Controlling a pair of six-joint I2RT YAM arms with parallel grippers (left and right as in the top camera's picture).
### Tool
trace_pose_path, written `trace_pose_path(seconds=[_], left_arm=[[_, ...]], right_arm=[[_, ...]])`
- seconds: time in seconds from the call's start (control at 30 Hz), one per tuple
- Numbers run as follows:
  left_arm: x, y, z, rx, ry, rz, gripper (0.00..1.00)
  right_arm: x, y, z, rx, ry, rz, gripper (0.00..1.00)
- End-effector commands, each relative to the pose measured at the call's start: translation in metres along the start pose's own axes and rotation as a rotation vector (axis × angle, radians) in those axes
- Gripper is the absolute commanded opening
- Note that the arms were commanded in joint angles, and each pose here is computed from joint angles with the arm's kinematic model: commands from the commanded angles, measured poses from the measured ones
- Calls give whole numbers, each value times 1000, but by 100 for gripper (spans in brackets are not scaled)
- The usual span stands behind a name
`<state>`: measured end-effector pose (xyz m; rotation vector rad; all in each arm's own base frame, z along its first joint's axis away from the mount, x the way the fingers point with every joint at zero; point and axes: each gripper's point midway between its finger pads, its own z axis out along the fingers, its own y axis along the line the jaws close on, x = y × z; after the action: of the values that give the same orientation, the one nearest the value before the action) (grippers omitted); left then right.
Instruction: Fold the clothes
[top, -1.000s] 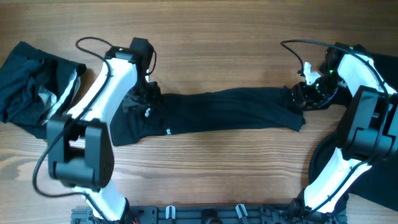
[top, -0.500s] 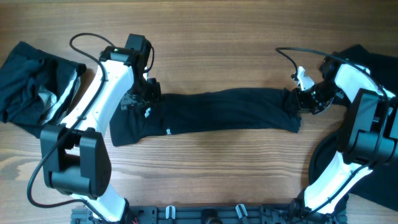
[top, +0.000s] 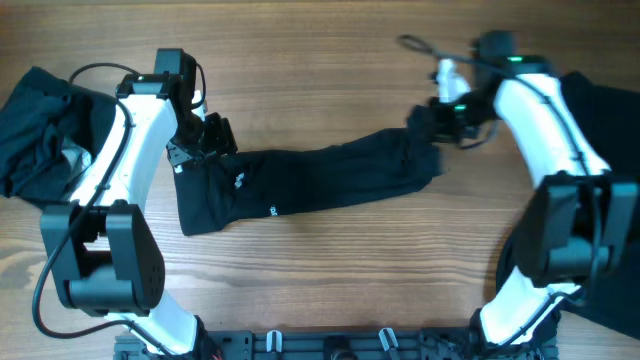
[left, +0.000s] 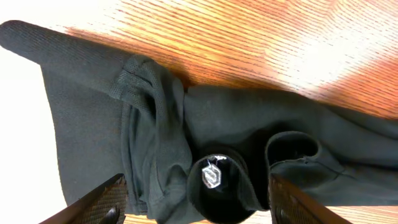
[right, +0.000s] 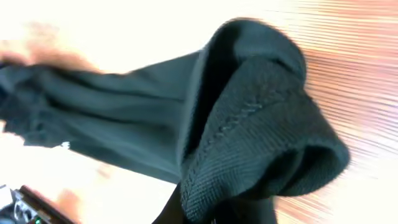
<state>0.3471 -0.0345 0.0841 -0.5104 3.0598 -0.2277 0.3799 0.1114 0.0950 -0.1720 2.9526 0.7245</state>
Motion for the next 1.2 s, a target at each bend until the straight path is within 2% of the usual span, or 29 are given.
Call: trace_pose_path(seconds=[0.0, 0.13, 0.23, 0.3, 0.33, 0.37, 0.47, 0.57, 0.6, 0.73, 0.9, 1.03, 1.07, 1.13, 1.17], left_arm=[[2, -5, -6, 31, -7, 1, 73], [2, -5, -6, 31, -7, 1, 75], [2, -5, -6, 30, -5, 1, 75], [2, -5, -6, 30, -4, 1, 75], [2, -5, -6, 30, -4, 1, 75], [2, -5, -6, 30, -4, 1, 75], [4, -4, -6, 27, 3, 0, 75], [5, -4, -6, 26, 7, -1, 78], [6, -3, -6, 24, 10, -1, 82], [14, 16, -1, -74, 31, -9, 98], [19, 33, 30, -125, 18, -10, 100], [35, 30, 69, -52, 52, -15, 99], [39, 27, 75, -25, 63, -16, 95], [46, 27, 85, -8, 73, -17, 85], [50, 29, 90, -10, 76, -18, 71]], right_arm=[[0, 69, 17, -71, 0, -44, 4], [17, 132, 49, -101, 38, -145, 5], [33, 145, 67, -78, 82, -183, 6], [36, 151, 75, -78, 91, -187, 11], [36, 155, 77, -88, 91, -196, 16], [37, 162, 80, -111, 87, -214, 26], [38, 188, 75, -255, 88, -286, 28], [28, 177, 70, -249, 67, -262, 30], [24, 167, 68, -223, 57, -239, 30], [15, 94, 58, 55, 44, -107, 31], [20, 59, 51, 204, 64, -69, 32], [20, 59, 51, 205, 64, -70, 33], [20, 59, 51, 205, 64, -70, 33], [20, 59, 51, 208, 64, -70, 33], [20, 59, 51, 208, 65, -70, 33]])
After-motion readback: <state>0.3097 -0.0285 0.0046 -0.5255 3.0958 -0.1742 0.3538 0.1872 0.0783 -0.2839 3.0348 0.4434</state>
